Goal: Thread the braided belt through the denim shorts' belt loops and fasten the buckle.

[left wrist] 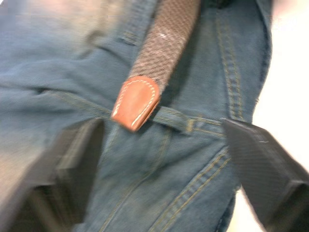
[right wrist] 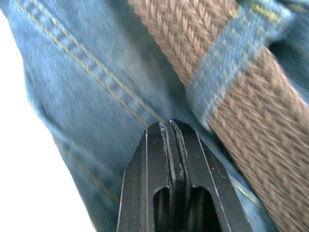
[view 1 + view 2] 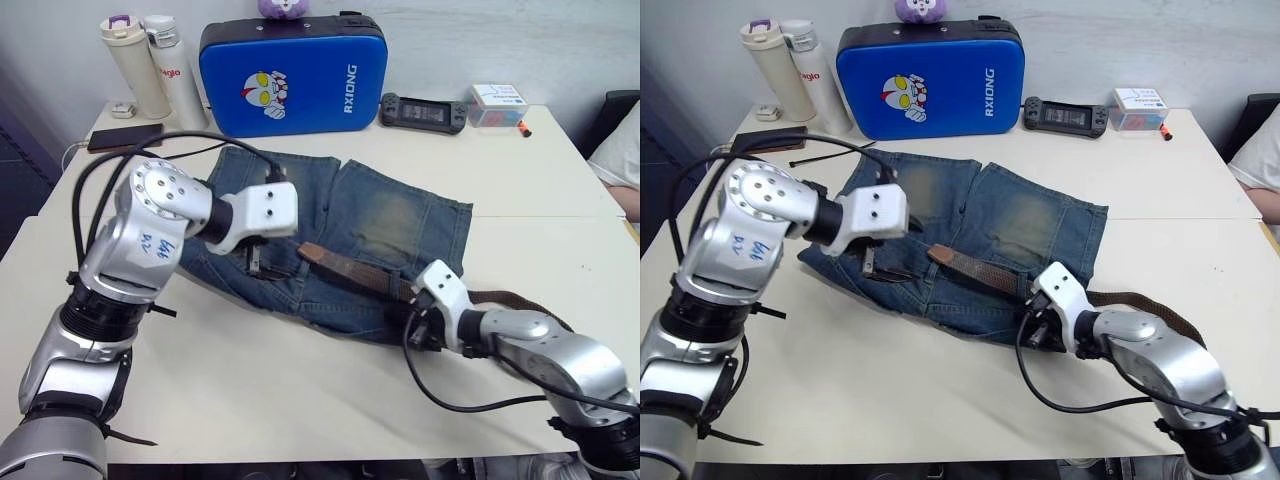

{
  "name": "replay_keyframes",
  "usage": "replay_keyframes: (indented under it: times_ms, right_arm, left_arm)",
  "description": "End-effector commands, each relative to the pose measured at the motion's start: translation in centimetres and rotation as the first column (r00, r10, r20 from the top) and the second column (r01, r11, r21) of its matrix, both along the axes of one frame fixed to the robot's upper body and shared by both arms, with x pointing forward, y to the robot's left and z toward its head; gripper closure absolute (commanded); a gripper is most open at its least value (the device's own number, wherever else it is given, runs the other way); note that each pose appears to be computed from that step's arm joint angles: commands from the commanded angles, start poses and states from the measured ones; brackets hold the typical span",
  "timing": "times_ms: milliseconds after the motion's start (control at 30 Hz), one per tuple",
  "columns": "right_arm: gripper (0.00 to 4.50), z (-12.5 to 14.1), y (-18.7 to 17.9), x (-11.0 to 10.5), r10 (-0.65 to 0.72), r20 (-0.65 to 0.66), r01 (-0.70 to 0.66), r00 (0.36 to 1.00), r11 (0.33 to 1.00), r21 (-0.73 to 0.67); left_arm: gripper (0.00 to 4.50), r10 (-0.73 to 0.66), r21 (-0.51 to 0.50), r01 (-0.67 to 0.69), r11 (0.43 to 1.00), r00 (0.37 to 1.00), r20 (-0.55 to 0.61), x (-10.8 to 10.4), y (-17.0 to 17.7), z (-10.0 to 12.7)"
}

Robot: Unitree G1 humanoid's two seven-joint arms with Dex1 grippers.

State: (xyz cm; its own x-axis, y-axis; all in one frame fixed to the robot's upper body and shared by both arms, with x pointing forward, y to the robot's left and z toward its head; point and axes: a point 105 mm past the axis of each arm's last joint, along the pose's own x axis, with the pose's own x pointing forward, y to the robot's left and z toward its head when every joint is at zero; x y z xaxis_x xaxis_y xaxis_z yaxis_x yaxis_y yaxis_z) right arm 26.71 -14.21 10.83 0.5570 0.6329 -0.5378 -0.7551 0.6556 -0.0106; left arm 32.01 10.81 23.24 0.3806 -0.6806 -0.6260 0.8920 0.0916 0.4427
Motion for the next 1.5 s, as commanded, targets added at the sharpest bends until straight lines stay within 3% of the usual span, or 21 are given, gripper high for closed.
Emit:
replay_keyframes:
  times_ms: [33, 67, 167, 267, 367, 467, 600, 700, 867, 900, 1000, 1133, 1333, 1433, 1500]
  right_arm:
    - [4.50, 1.7, 0.1, -1.1, 0.088, 0.004, -0.088, 0.996, 0.996, 0.022]
    - [4.50, 2.3, 0.0, -1.2, 0.100, 0.022, -0.100, 0.995, 0.995, 0.023]
    - [3.63, 4.4, 0.6, -1.8, 0.209, 0.081, -0.210, 0.975, 0.978, 0.005]
    - [2.20, 4.7, 1.3, -2.7, 0.351, 0.110, -0.340, 0.930, 0.934, -0.107]
    - [0.87, 3.7, 1.9, -2.7, 0.414, 0.115, -0.386, 0.903, 0.899, -0.205]
    - [0.87, 2.7, 2.3, -3.0, 0.457, 0.082, -0.429, 0.886, 0.873, -0.232]
    - [0.87, 0.0, 1.3, -1.4, 0.407, 0.061, -0.366, 0.911, 0.868, -0.335]
    - [1.71, -0.2, -0.4, -0.4, 0.405, 0.068, -0.346, 0.912, 0.847, -0.404]
    - [4.19, 0.1, -5.1, -1.0, 0.525, 0.041, -0.427, 0.850, 0.732, -0.530]
    - [4.48, 0.2, -5.8, -1.1, 0.536, 0.037, -0.435, 0.843, 0.722, -0.538]
    - [4.49, 0.6, -9.2, -0.6, 0.549, 0.026, -0.430, 0.836, 0.682, -0.591]
    - [4.49, 0.5, -14.0, 1.4, 0.604, 0.027, -0.404, 0.797, 0.565, -0.719]
    - [4.49, 0.9, -16.8, 3.7, 0.634, 0.014, -0.392, 0.773, 0.495, -0.775]
    - [4.49, 2.0, -16.9, 4.1, 0.639, 0.028, -0.396, 0.769, 0.510, -0.763]
    - [3.45, 3.0, -16.5, 4.1, 0.644, 0.038, -0.408, 0.764, 0.528, -0.744]
  left_arm:
    - [0.04, 0.013, -0.052, -0.012, 0.999, 1.000, 0.012, 0.0, 0.6, 1.8]
    - [0.04, 0.016, -0.066, -0.016, 0.998, 1.000, 0.002, -0.1, 0.7, 1.9]
    - [0.00, 0.021, -0.089, -0.024, 0.996, 0.999, -0.026, -0.2, 1.1, 1.8]
    - [0.00, 0.025, -0.107, -0.029, 0.994, 0.999, -0.045, -0.3, 1.2, 1.5]
    - [0.00, 0.019, -0.106, -0.026, 0.994, 0.997, -0.070, -0.6, 1.3, 0.7]
    - [0.00, 0.017, -0.116, -0.027, 0.993, 0.996, -0.087, -0.8, 1.3, 0.3]
    - [0.00, 0.024, -0.108, -0.034, 0.994, 0.995, -0.093, -0.9, 1.5, -0.3]
    - [0.00, 0.016, -0.110, -0.026, 0.994, 0.995, -0.098, -1.2, 1.5, -0.4]
    - [0.00, -0.001, -0.117, -0.011, 0.993, 0.995, -0.103, -1.6, 1.3, -0.7]
    - [0.00, -0.004, -0.119, -0.009, 0.993, 0.995, -0.103, -1.6, 1.3, -0.8]
    - [0.00, -0.017, -0.128, 0.003, 0.992, 0.994, -0.108, -1.8, 0.9, -1.1]
    - [0.00, -0.042, -0.148, 0.025, 0.989, 0.993, -0.111, -1.9, 0.0, -1.5]
    - [0.00, -0.068, -0.166, 0.048, 0.985, 0.991, -0.118, -2.3, -0.8, -1.9]
    - [0.00, -0.078, -0.177, 0.055, 0.983, 0.989, -0.122, -2.3, -1.2, -2.1]
    - [0.00, -0.079, -0.180, 0.056, 0.982, 0.989, -0.123, -2.3, -1.3, -2.2]
